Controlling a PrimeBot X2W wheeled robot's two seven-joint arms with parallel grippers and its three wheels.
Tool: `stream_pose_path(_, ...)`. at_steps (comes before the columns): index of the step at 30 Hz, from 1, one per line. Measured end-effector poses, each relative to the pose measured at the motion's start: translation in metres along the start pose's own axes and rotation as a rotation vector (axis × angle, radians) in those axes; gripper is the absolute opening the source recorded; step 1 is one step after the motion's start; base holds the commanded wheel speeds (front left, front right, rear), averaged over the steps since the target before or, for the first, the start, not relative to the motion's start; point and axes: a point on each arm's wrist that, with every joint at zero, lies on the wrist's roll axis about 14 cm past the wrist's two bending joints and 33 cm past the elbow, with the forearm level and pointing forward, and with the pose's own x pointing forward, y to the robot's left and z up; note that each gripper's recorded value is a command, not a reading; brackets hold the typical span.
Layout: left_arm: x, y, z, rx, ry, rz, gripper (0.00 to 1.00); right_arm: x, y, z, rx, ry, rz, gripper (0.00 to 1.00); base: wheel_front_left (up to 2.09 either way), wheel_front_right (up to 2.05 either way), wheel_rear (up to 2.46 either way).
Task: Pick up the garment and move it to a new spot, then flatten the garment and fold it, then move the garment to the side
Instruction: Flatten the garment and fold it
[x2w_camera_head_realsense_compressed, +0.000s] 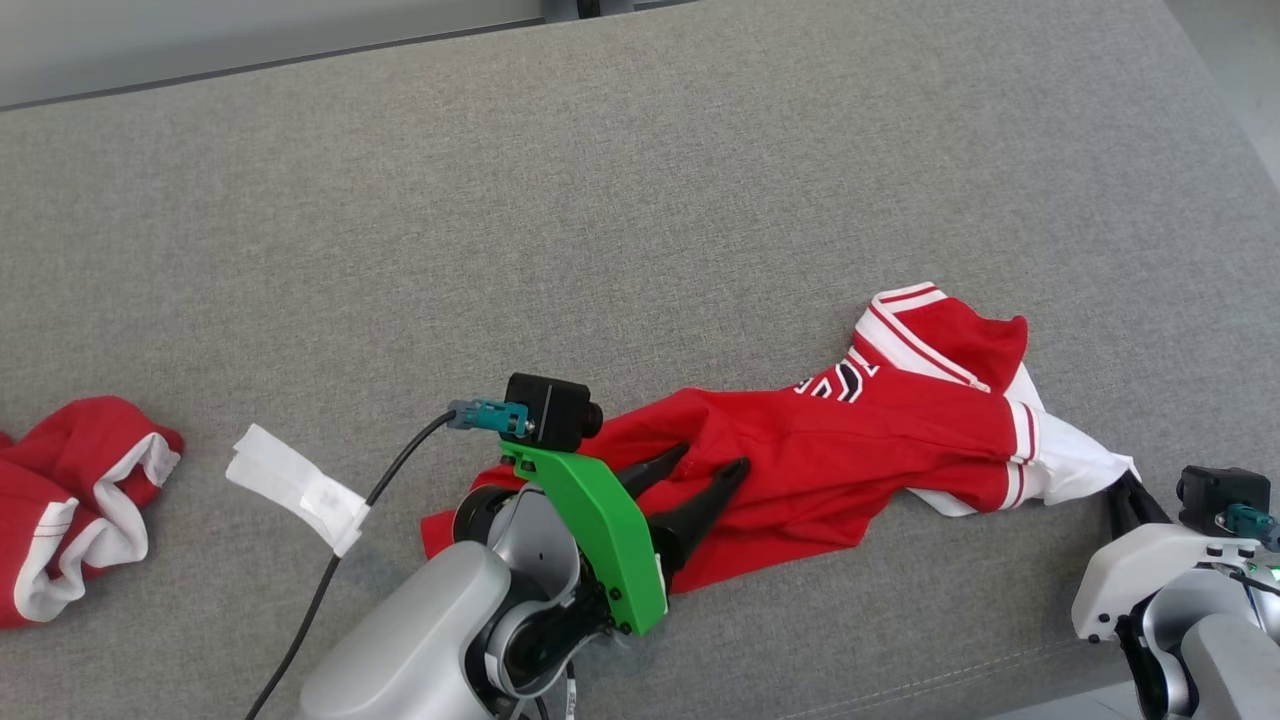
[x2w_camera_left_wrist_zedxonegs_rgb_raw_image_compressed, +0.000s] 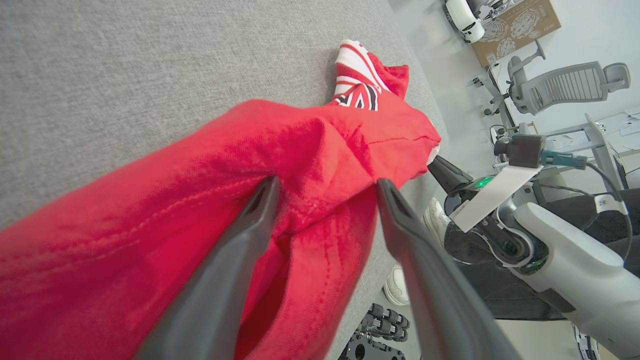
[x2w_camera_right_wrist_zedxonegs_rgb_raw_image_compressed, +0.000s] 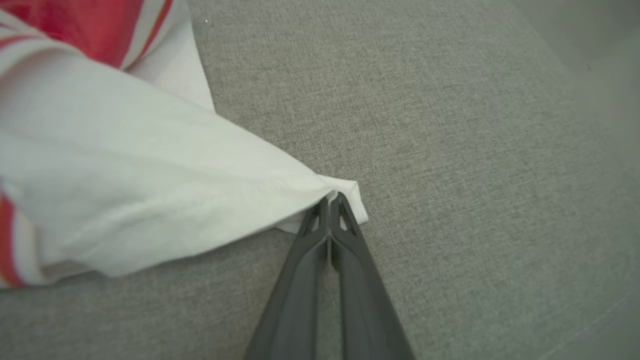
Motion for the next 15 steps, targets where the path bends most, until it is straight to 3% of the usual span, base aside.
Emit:
stream_pose_path(2,0.0,0.003,0.0,0.008,-0.006,0.012,0.37,0.0,0.0,0.0,0.0,-0.002,0.0,0.0,0.0,0.0,0.0)
stream_pose_path(3,0.0,0.005,0.0,0.009,-0.009,0.017,0.0,0.0,0.0,0.0,0.0,-0.001,0.0,0.0,0.0,0.0,0.0)
stream_pose_path(15,-0.025,0.026,0.04,0.18,-0.111,0.071,0.0,0.004,-0.004,0.004,0.003,-0.022,-0.009,0.0,0.0,0.0,0.0)
